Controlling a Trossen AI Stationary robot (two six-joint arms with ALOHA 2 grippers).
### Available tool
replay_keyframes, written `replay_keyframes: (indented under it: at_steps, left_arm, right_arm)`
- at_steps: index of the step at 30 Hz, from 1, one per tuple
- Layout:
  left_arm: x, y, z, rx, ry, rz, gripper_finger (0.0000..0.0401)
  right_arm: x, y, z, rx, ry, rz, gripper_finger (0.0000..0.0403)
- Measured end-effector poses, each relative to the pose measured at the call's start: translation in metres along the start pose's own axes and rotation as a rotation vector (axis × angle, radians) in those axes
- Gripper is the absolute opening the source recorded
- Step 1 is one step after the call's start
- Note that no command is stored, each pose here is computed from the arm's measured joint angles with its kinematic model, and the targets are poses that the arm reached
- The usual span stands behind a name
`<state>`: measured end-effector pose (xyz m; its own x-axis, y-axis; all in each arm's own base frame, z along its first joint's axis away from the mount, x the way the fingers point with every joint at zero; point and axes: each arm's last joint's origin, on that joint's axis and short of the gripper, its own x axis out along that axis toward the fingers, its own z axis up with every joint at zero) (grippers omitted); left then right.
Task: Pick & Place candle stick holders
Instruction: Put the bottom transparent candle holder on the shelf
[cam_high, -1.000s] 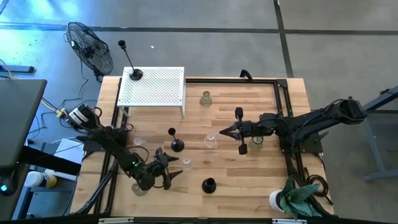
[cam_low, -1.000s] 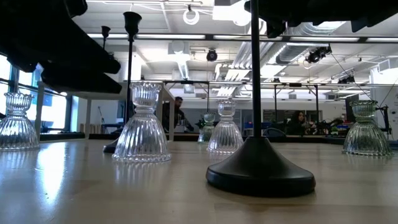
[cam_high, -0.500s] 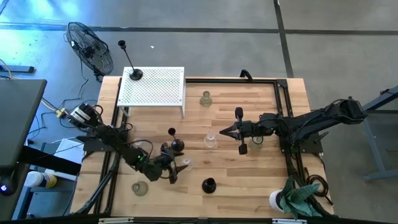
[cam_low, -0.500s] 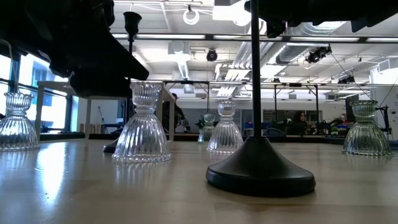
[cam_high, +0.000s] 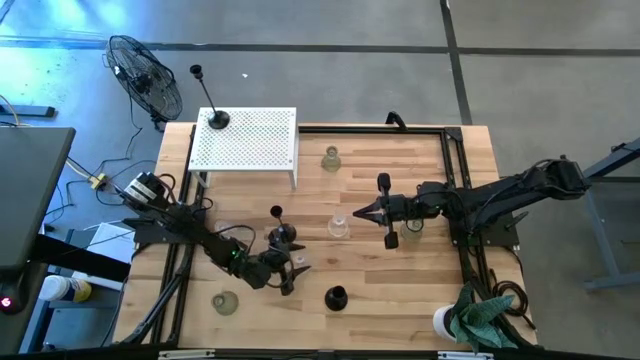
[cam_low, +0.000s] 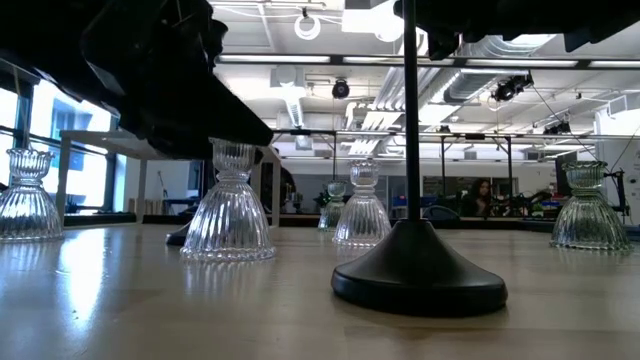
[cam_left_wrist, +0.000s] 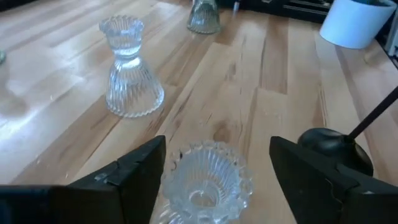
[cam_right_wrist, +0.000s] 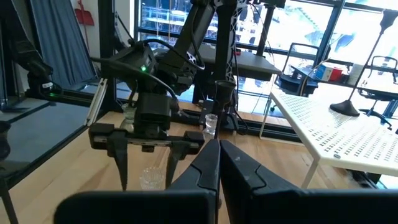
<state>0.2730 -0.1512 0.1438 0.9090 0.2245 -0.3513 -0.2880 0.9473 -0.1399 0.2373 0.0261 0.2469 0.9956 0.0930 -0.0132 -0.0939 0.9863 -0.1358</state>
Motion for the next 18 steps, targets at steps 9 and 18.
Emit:
replay_keyframes:
  at_steps: [9,18]
  left_arm:
    - [-0.0001,0.0001,-0.0014,0.02,0.018,-0.012,0.018]
    - [-0.0027,-0.0014,0.0005,0.031,0.018,-0.034,0.0173]
  right_arm:
    - [0.0,0.0002,0.0001,0.0,-0.001,0.007,0.0002]
    - [0.0,0.0002,0.0001,0.0,-0.001,0.007,0.0001]
